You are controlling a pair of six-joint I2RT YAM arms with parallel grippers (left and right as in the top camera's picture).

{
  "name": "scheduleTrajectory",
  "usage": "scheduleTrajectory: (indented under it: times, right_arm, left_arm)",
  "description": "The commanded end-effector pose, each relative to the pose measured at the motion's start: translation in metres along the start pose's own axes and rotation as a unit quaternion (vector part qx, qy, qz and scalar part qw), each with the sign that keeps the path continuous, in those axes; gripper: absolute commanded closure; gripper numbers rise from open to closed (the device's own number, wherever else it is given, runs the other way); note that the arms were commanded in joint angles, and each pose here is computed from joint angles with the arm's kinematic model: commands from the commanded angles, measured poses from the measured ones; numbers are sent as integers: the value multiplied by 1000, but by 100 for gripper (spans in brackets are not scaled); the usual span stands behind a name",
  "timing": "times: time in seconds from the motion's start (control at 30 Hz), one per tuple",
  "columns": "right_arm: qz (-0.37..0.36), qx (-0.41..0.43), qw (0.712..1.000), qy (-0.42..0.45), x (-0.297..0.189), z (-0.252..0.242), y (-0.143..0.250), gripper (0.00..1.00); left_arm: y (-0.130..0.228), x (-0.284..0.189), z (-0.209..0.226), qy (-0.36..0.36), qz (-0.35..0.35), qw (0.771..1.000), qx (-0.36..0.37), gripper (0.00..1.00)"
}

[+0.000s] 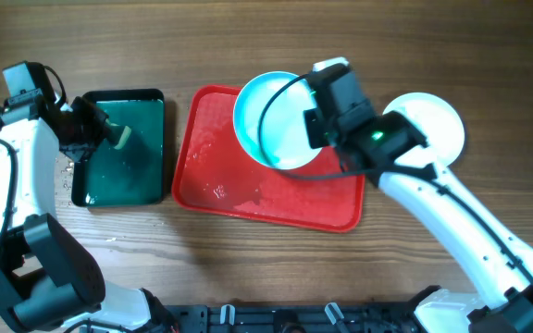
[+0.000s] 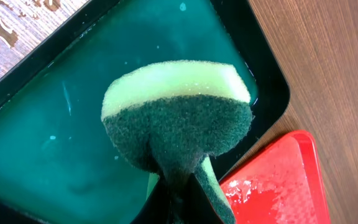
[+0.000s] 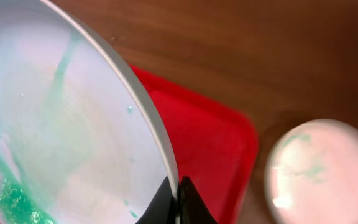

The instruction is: Clean dirty plates on tray and stack at the side

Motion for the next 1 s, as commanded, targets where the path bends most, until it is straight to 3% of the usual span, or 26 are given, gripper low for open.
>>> scheduleTrajectory:
  times: [0.0, 0.17, 0.37, 0.6, 0.83, 0.87, 0.93, 0.97]
  right_arm:
    - [-103, -108, 978, 147, -30, -10, -23, 96]
    - [-191, -201, 937, 212, -69, 22, -32, 96]
    - [-261, -249, 902, 238, -106, 56, -42, 96]
    - [-277, -239, 904, 221, -112, 66, -43, 96]
    - [-264, -189, 934, 146, -99, 78, -30, 96]
    - [-257, -178, 941, 130, -96, 80, -27, 96]
    - [-238, -155, 953, 102, -88, 81, -20, 96]
    - [-230, -146, 958, 94, -85, 81, -18, 96]
  left_arm:
    - [5, 7, 7, -13, 2, 1000, -6, 96]
    - [9, 23, 12, -13, 3, 1000, -5, 96]
    - [14, 37, 18, -20, 17, 1000, -9, 96]
    - [13, 41, 19, -21, 20, 1000, -7, 96]
    - [9, 43, 25, -41, 9, 999, -4, 96]
    - [10, 43, 25, -41, 10, 999, -5, 93]
    - [10, 46, 26, -42, 14, 999, -5, 76]
    - [11, 47, 26, -43, 15, 999, -6, 53]
Point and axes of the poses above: each gripper's point midway between its finger pads, its own x axis out along the fingers, its own z axis along the line the jaws close on, y = z × x, the point moved 2 cm from there along -x, back along the fingers, and after that the axes turned 15 degrees about x, right-handed, at the moved point
